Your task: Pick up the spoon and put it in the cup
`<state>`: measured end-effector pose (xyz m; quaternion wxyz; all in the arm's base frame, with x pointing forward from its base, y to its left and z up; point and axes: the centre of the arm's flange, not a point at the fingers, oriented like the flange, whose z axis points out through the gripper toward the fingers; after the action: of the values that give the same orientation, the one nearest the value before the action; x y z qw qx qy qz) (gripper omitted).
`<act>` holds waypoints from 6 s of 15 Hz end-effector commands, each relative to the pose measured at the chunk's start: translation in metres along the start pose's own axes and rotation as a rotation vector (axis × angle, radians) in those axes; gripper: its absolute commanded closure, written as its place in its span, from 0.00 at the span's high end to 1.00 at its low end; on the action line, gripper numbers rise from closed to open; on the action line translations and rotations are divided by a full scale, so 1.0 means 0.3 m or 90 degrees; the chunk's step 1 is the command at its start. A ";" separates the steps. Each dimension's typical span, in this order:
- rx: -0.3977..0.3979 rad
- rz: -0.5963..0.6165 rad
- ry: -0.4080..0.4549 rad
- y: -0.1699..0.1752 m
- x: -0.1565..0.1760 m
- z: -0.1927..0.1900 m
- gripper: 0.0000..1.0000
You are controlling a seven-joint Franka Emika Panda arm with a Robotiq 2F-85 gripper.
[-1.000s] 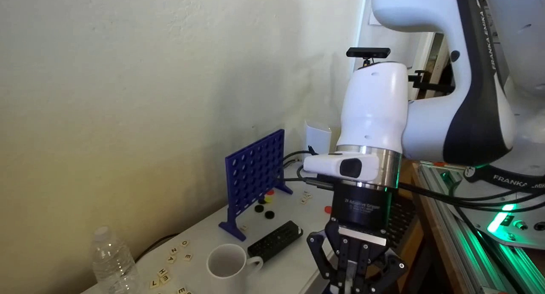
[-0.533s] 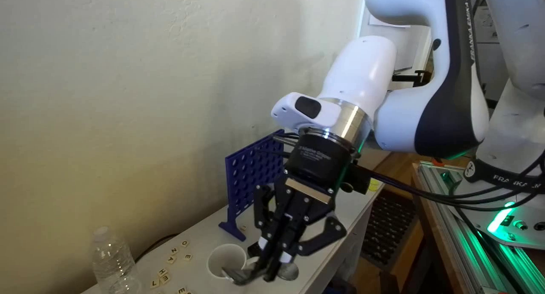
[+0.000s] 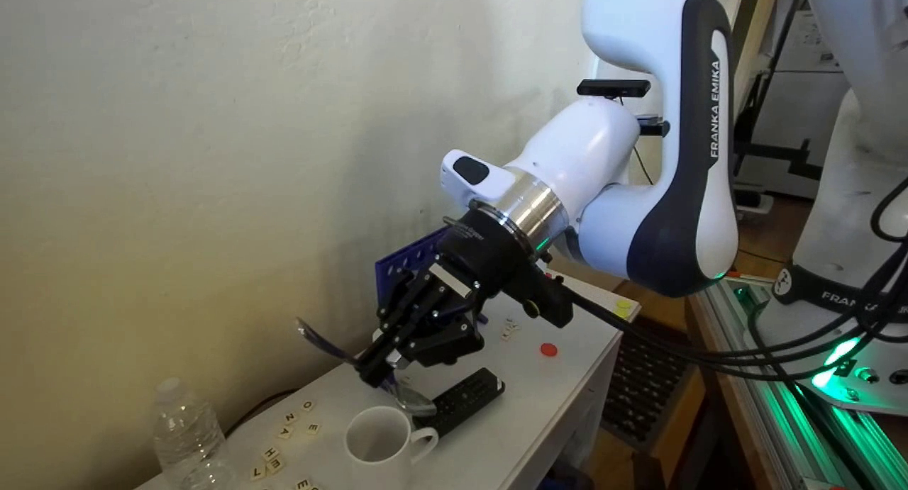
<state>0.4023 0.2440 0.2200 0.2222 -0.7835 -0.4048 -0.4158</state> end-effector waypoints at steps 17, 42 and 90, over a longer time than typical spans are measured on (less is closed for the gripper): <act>-0.078 0.041 0.150 0.018 -0.169 0.108 0.03; -0.123 0.041 0.085 0.176 -0.353 0.224 0.03; -0.225 0.091 -0.341 -0.018 0.087 -0.284 1.00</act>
<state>0.4031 0.2162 0.2266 0.0393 -0.8933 -0.3665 -0.2573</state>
